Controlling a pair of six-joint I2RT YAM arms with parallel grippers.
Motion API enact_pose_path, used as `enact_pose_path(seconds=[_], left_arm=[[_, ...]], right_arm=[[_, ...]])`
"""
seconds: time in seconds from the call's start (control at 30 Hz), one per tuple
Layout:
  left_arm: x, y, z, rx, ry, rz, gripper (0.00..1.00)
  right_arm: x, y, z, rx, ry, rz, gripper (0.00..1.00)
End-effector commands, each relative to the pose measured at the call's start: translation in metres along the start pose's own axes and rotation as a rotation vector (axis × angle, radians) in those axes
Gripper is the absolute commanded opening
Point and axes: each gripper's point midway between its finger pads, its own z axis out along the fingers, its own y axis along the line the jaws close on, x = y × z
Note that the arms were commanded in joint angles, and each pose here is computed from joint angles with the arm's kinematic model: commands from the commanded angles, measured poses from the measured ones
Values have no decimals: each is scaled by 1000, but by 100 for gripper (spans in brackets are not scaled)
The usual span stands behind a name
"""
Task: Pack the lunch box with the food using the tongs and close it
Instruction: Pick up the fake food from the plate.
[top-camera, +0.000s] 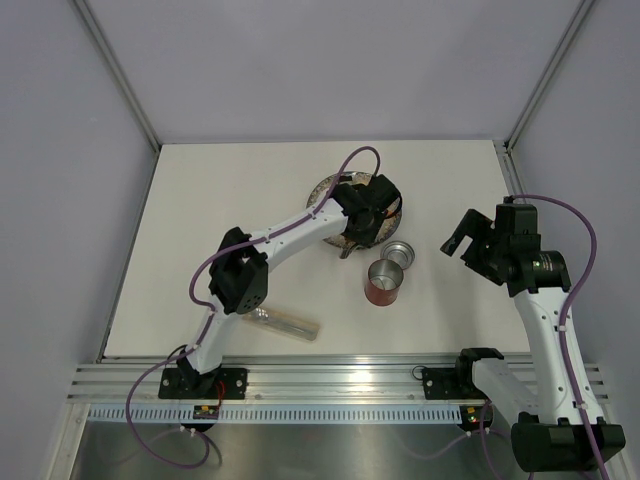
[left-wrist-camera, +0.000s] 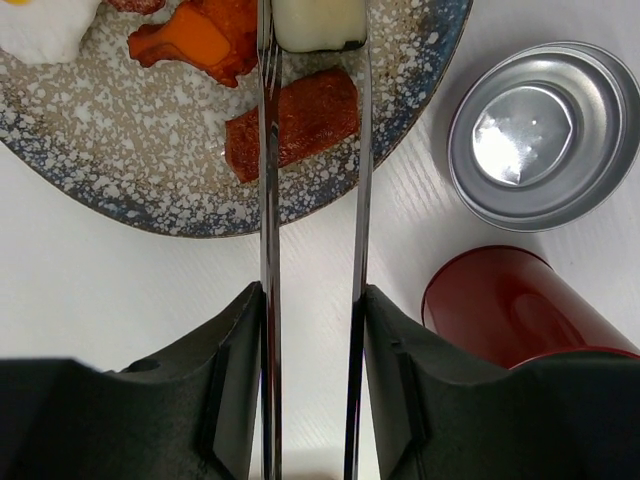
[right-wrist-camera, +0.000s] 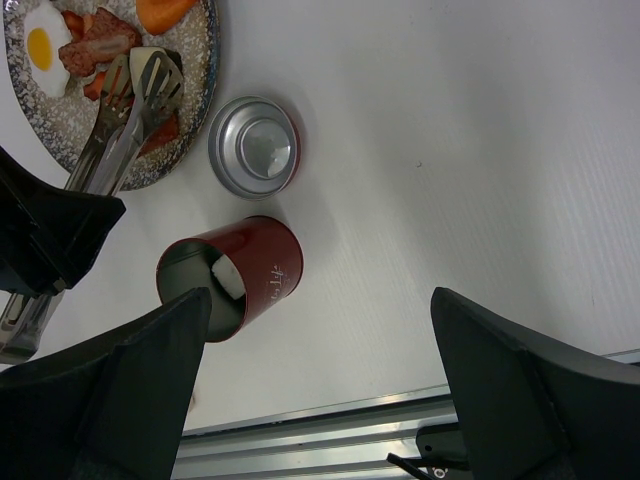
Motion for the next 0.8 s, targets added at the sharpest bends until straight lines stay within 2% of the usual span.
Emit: enact_pose_path(seconds=[0.0,0.1,0.23,0.33,0.5,0.77], left_arm=[[-23,11,-38,-26,-101,-12,26],[-28,18,-51,-41,-129,-15,20],[-38,22,-89,-4,-194,-21,13],[-26,26,-108,34,-207,-25,8],[-7,20,-138,136,-229,-2,8],[39,-15,-187,275,-233,103,8]], right_arm=[[-3,5,-4,-30,-18,-2,99],[-4,6,-4,-30,-20,-2,99],[-4,6,-5,-33,-18,-4,99],[-4,6,-5,-31,-22,-7,99],[-4,7,-2,-34,-16,-10,99],[-7,9,4,-37,-12,-18,99]])
